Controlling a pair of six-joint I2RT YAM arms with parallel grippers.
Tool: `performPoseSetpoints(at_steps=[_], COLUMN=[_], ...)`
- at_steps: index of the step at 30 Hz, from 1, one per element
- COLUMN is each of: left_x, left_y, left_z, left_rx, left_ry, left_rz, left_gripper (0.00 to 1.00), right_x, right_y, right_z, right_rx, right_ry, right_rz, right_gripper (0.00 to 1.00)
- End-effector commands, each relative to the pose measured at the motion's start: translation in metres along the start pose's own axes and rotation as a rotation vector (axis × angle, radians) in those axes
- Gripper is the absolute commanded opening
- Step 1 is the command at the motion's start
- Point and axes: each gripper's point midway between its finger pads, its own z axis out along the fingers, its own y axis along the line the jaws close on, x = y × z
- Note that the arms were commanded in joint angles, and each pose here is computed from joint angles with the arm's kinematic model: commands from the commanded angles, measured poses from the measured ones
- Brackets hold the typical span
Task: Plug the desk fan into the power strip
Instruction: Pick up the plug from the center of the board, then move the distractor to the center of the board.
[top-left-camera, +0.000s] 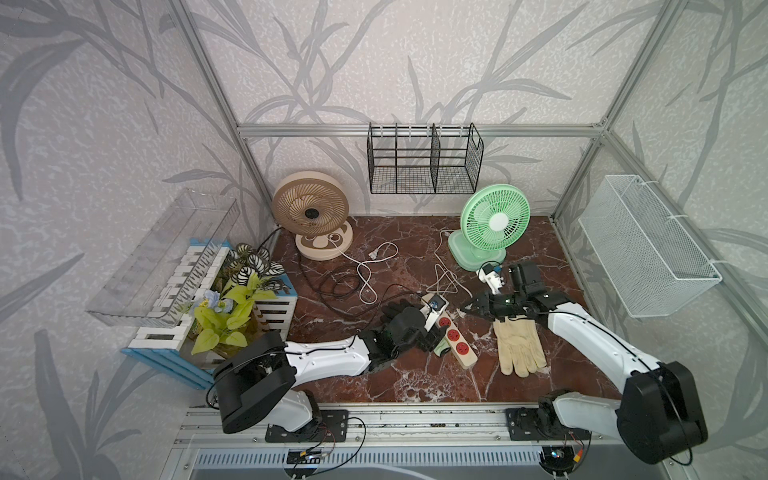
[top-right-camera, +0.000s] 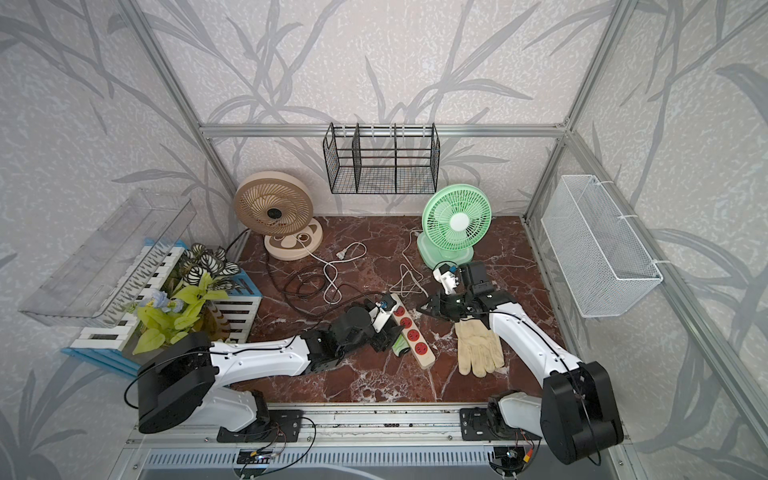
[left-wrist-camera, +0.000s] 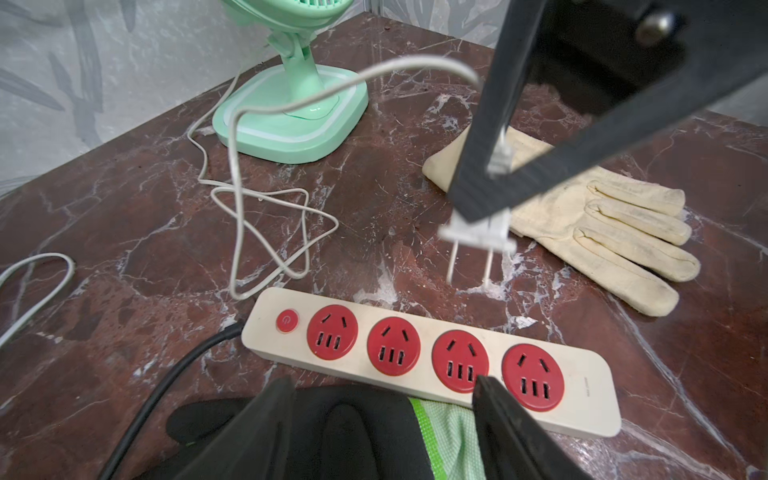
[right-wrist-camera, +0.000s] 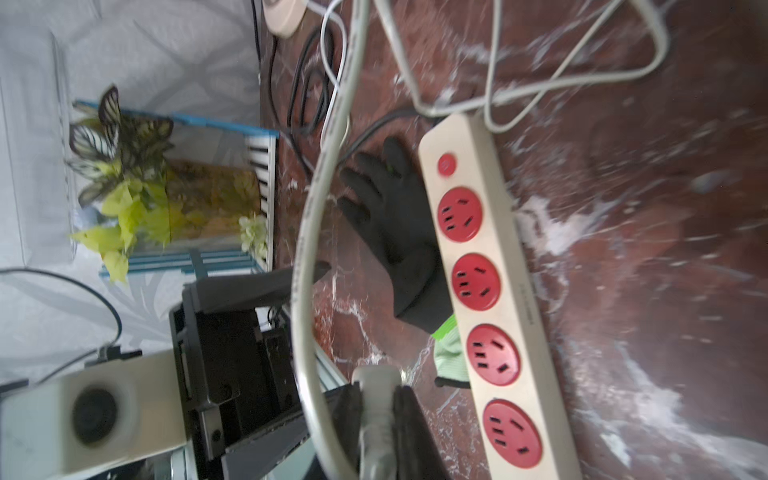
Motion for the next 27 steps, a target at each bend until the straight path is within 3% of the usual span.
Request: performPoseSetpoints(at_steps=[1,9,12,21,27], left_x=[-0.020,-0.020,-0.019,0.000,0.021], left_y=[0.015,0.037,0.048,0.102,0.107], left_z=[-0.008,-0.010,-0.011,-0.008,0.013], left_rx=[-0.064,-0.099,-0.105,-0.183,-0.201], left_ry=[-0.069,-0.080,-0.083,-0.042,0.072], left_rz=[-0.050,-0.139,-0.184,-0.395,-0.430], left_gripper=[0.74,0.75,0.75,0.75,0.75], right_x=[-0.020,-0.039,-0.034,0.002,0.029], right_y=[-0.007,-0.037,-0.047,-0.067,-0.074], right_z=[-0.029,-0.121,-0.139,-0.086,-0.046], right_rx=[0.059,0.225,0.277,0.174,0.202], right_ry=[-0.143,-0.483,-0.570,-0.391,-0.244], right_rz=[0.007,0.106,0.126,0.156,0.122], right_gripper=[0.00,0.00,0.00,0.00,0.00])
